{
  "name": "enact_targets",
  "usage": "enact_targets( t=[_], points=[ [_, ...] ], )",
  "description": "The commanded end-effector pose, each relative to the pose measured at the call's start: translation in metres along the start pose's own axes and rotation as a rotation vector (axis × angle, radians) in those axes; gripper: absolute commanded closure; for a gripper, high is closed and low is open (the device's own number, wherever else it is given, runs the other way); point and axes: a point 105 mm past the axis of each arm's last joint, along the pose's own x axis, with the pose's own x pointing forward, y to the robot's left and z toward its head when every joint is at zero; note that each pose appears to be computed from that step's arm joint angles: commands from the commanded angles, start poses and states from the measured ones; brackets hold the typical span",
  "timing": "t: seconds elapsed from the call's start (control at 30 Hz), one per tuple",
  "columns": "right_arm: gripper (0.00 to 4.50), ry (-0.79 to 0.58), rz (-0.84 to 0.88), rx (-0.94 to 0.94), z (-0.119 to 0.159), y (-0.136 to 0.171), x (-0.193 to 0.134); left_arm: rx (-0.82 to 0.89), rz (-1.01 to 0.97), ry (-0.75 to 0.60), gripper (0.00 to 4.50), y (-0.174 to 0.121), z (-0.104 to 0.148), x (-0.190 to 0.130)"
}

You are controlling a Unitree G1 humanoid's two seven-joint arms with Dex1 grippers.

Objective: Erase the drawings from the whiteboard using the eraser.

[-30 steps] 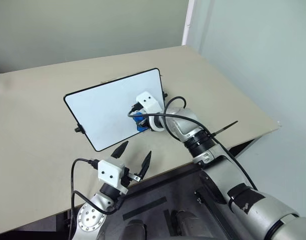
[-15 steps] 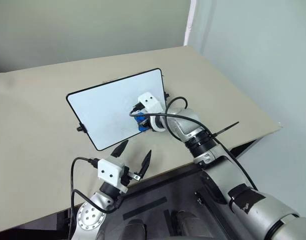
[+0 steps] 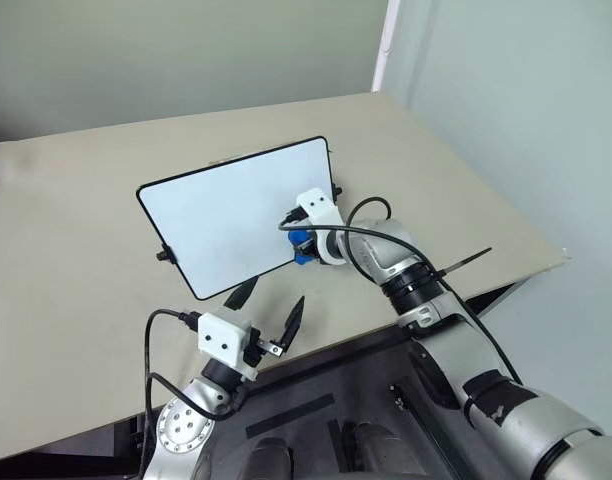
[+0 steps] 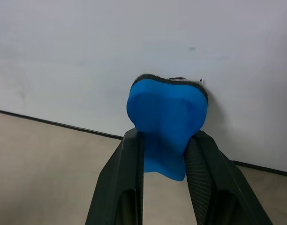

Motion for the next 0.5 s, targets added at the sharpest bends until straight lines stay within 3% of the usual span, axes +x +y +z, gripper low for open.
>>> enact_targets(
  t=[0.03,0.2,0.5],
  points=[
    [3.25,-0.020,-0.105,-0.001,0.012,-0.022,-0.009,0.003,0.000,-0.031,0.00,-0.001,0.007,0.001],
    [3.25,-0.021,-0.114,0.010,0.014,-0.023,-0.007,0.002,-0.001,-0.033,0.00,-0.001,0.007,0.001],
    [3.25,-0.080,0.023,-0.056,0.035,0.025,-0.001,0.004,-0.003,-0.035,0.00,-0.002,0.009,0.000]
  ],
)
